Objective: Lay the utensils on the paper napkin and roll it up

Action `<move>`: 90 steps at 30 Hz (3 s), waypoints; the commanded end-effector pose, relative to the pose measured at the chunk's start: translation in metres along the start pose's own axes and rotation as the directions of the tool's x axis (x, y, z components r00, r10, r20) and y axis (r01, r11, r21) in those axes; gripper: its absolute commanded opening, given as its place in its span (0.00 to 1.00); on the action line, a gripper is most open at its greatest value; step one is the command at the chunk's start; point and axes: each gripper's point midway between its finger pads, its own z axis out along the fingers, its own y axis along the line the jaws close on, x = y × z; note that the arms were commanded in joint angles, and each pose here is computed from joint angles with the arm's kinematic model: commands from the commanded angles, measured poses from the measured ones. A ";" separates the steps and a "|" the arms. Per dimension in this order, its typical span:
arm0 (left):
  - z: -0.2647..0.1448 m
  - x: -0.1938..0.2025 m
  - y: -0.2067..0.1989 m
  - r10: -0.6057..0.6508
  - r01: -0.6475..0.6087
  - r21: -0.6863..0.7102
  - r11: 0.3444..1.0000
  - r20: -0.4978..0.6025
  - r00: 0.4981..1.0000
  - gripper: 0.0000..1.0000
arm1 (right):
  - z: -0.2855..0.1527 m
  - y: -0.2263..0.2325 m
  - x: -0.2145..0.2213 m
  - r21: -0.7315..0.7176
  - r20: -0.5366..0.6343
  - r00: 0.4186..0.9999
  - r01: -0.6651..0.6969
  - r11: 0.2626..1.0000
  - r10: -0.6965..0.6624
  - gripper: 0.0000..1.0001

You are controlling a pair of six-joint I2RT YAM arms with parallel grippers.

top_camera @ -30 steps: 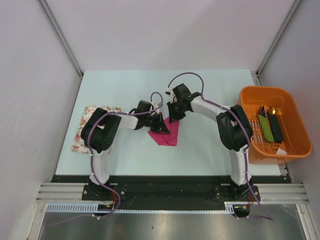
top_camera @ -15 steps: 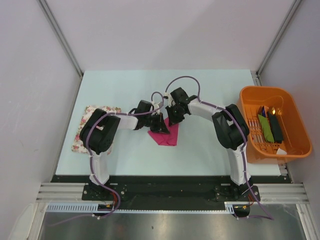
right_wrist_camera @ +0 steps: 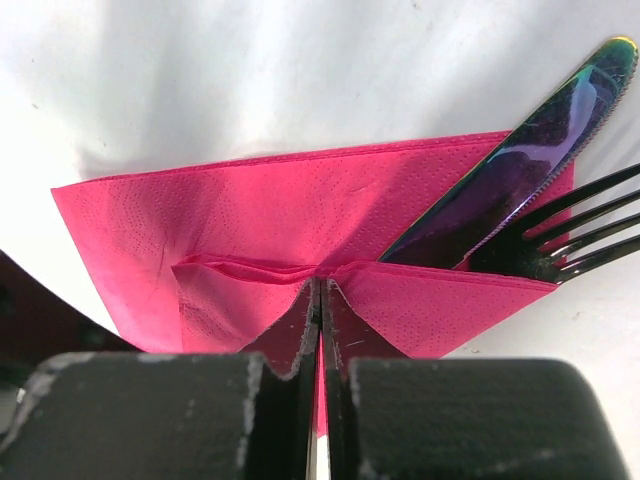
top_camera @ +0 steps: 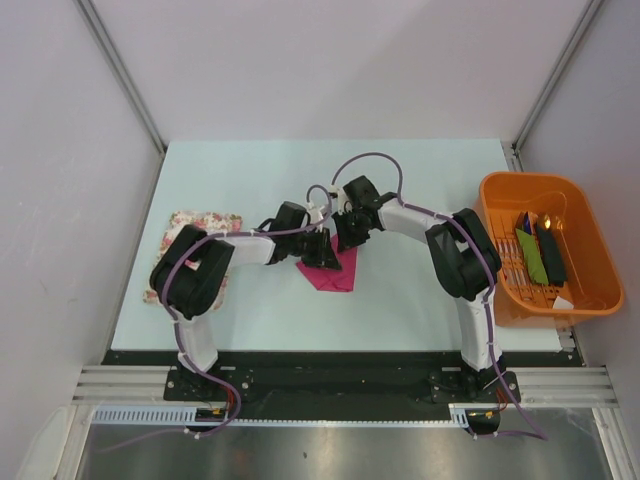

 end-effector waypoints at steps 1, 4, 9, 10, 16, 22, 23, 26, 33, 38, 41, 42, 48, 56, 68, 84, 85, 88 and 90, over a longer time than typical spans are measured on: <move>0.008 0.015 0.012 -0.007 0.006 -0.028 1.000 -0.031 0.999 0.15 | 0.016 -0.025 0.050 0.075 -0.145 0.989 -0.014 0.997 0.024 0.01; 0.011 0.030 0.031 -0.070 0.067 -0.058 0.996 -0.052 0.996 0.09 | 0.011 -0.022 0.040 0.063 -0.122 0.992 -0.010 0.998 0.018 0.02; 0.016 0.047 0.045 -0.135 0.129 -0.067 0.989 -0.083 0.987 0.04 | 0.011 -0.022 0.034 0.058 -0.116 0.993 -0.001 0.998 0.007 0.02; 0.018 0.053 0.049 -0.151 0.144 -0.076 0.987 -0.098 0.984 0.03 | 0.010 -0.021 0.035 0.054 -0.120 0.993 -0.002 0.999 0.009 0.03; 0.016 0.060 0.059 -0.163 0.151 -0.109 0.983 -0.111 0.980 0.00 | -0.021 0.006 -0.012 -0.060 -0.019 0.999 -0.048 0.997 0.047 0.12; 0.015 0.056 0.058 -0.152 0.139 -0.117 0.983 -0.107 0.983 0.00 | -0.049 0.022 -0.038 -0.083 0.047 0.999 -0.018 0.996 0.022 0.14; 0.014 0.054 0.057 -0.152 0.140 -0.117 0.983 -0.105 0.983 0.00 | -0.047 0.021 -0.034 -0.074 0.035 0.999 -0.008 0.997 0.010 0.14; 0.014 0.052 0.055 -0.149 0.137 -0.108 0.985 -0.107 0.983 0.00 | -0.040 0.015 -0.022 -0.055 -0.003 1.000 -0.009 0.998 0.008 0.12; 0.014 0.052 0.055 -0.143 0.132 -0.111 0.985 -0.104 0.984 0.00 | -0.017 0.010 -0.008 -0.052 -0.030 0.999 -0.016 0.998 0.015 0.11; 0.014 0.050 0.055 -0.144 0.133 -0.110 0.985 -0.099 0.985 0.01 | 0.010 -0.003 0.019 -0.019 -0.096 0.995 -0.020 1.000 0.018 0.09; 0.010 0.039 0.043 -0.125 0.119 -0.077 0.990 -0.077 0.989 0.13 | 0.021 -0.010 0.037 -0.007 -0.140 0.990 -0.022 1.000 0.021 0.06; 0.007 0.033 0.038 -0.111 0.108 -0.061 0.992 -0.059 0.992 0.21 | 0.023 -0.013 0.046 -0.002 -0.158 0.987 -0.016 1.000 0.015 0.06; -0.047 -0.009 0.016 -0.070 0.075 -0.052 0.996 0.079 0.994 0.58 | 0.025 -0.023 0.063 0.006 -0.184 0.983 0.004 1.000 -0.003 0.04; -0.095 0.015 0.062 -0.194 0.207 -0.164 0.964 0.092 0.977 0.84 | 0.026 -0.025 0.062 0.002 -0.174 0.985 0.012 1.000 -0.011 0.04; -0.044 0.013 0.069 -0.254 0.254 -0.006 0.967 0.048 0.966 0.66 | 0.026 -0.026 0.059 -0.007 -0.171 0.985 0.008 1.000 -0.009 0.03; -0.044 0.004 0.039 -0.218 0.211 0.139 0.968 0.042 0.975 0.50 | 0.028 -0.028 0.057 -0.003 -0.177 0.984 -0.001 1.000 0.000 0.02; -0.042 -0.002 0.030 -0.175 0.163 0.168 0.972 0.058 0.983 0.58 | 0.028 -0.028 0.056 -0.002 -0.176 0.984 -0.005 1.000 0.004 0.02; -0.032 -0.013 0.016 -0.124 0.107 0.214 0.971 0.068 0.990 0.67 | 0.029 -0.031 0.057 -0.001 -0.178 0.984 -0.018 1.000 0.017 0.02; -0.022 -0.011 0.014 -0.148 0.138 0.249 0.959 0.023 0.989 0.67 | 0.030 -0.030 0.058 -0.002 -0.180 0.983 -0.017 1.000 0.017 0.02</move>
